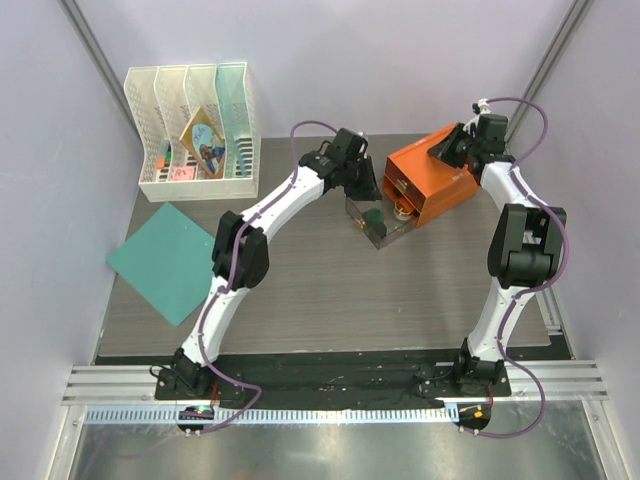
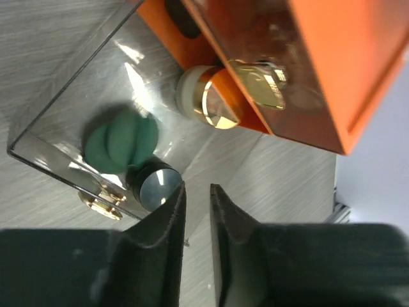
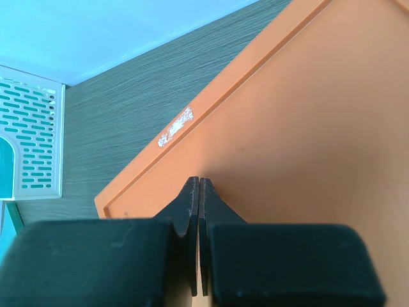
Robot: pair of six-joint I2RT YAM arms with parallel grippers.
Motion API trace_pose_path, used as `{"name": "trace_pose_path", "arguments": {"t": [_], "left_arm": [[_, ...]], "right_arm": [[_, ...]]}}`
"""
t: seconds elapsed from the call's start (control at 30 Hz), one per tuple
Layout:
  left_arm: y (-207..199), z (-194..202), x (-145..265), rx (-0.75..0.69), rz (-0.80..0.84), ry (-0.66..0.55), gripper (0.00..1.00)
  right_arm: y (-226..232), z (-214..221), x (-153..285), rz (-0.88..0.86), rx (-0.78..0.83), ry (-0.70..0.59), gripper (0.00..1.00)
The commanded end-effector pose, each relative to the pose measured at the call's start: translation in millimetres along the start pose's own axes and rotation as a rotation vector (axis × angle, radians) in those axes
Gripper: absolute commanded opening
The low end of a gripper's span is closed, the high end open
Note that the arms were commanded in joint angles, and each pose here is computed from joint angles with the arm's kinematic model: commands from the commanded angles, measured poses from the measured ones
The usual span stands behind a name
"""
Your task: Organize the makeup
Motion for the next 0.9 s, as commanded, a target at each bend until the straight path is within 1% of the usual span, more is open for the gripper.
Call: {"name": "trace_pose_path", "arguments": {"t": [0.0, 0.03, 0.07, 0.13, 0.17, 0.23, 0.27, 0.3, 0.37, 0.43, 0.47, 0.5, 0.53, 0.57, 0.6, 0.63, 0.67, 0.7, 0.77, 0.8, 0.83, 0.87], "left_arm": [[-8, -4, 2, -0.011, 0.033, -0.004, 0.42], [-10, -6, 5, -0.02, 0.033, -0.013, 0.75], [-10, -8, 8, -0.026, 0.029, -0.023, 0.81], [-12, -12, 13, -0.051, 0.027, -0.05, 0.85], [-17, -19, 24, -0.062, 0.035, -0.075, 0.87], [-15, -18, 30, -0.08, 0.035, -0.084, 0.87], [-23, -25, 44, -0.086, 0.053, -0.114, 0.87], [-15, -19, 42, -0.082, 0.044, -0.101, 0.86], [-17, -20, 52, -0.076, 0.069, -0.118, 0.82], [-7, -13, 63, -0.057, 0.064, -0.106, 0.77], [3, -2, 61, -0.051, 0.053, -0.087, 0.76], [2, -5, 74, -0.051, 0.064, -0.106, 0.73], [4, -2, 77, -0.045, 0.068, -0.104, 0.68], [16, 13, 74, -0.029, 0.058, -0.065, 0.65], [15, 11, 81, -0.03, 0.075, -0.078, 0.6], [19, 16, 81, -0.024, 0.073, -0.065, 0.57], [27, 28, 78, -0.015, 0.067, -0.026, 0.44], [29, 33, 77, -0.014, 0.074, -0.012, 0.25], [38, 46, 69, 0.016, 0.074, 0.038, 0.12], [41, 49, 66, 0.029, 0.072, 0.052, 0.03], [50, 57, 55, 0.05, 0.059, 0.084, 0.0], [49, 56, 51, 0.07, 0.066, 0.093, 0.0]], "right_arm": [[-126, 213, 24, 0.456, -0.173, 0.653, 0.01], [-126, 212, 24, 0.454, -0.173, 0.652, 0.01], [-126, 213, 24, 0.455, -0.173, 0.654, 0.01], [-126, 213, 24, 0.456, -0.174, 0.656, 0.01], [-127, 214, 24, 0.457, -0.175, 0.658, 0.01], [-127, 213, 24, 0.458, -0.174, 0.656, 0.01], [-126, 213, 24, 0.455, -0.171, 0.656, 0.01], [-127, 212, 24, 0.457, -0.173, 0.654, 0.01], [-128, 212, 24, 0.457, -0.173, 0.654, 0.01], [-128, 213, 24, 0.459, -0.171, 0.655, 0.01], [-128, 213, 24, 0.46, -0.174, 0.654, 0.01], [-127, 212, 24, 0.457, -0.174, 0.652, 0.01], [-128, 212, 24, 0.457, -0.172, 0.652, 0.01], [-127, 212, 24, 0.457, -0.174, 0.652, 0.01], [-128, 211, 24, 0.454, -0.175, 0.652, 0.01], [-127, 211, 23, 0.454, -0.177, 0.652, 0.01], [-128, 211, 22, 0.453, -0.176, 0.651, 0.01], [-128, 211, 23, 0.453, -0.18, 0.652, 0.01], [-128, 211, 22, 0.453, -0.18, 0.652, 0.01], [-128, 211, 22, 0.452, -0.18, 0.654, 0.01], [-128, 210, 22, 0.451, -0.18, 0.651, 0.01], [-128, 211, 23, 0.453, -0.182, 0.655, 0.01]]}}
Point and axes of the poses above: each gripper's point midway between its finger pads, its own x axis back along the fingers, its own y axis along the line the jaws close on, z = x × y, the point moved 1 cm from there along x, back along the fingers, and after that the axes turned 2 degrees about -x, right-handed, at the moved point
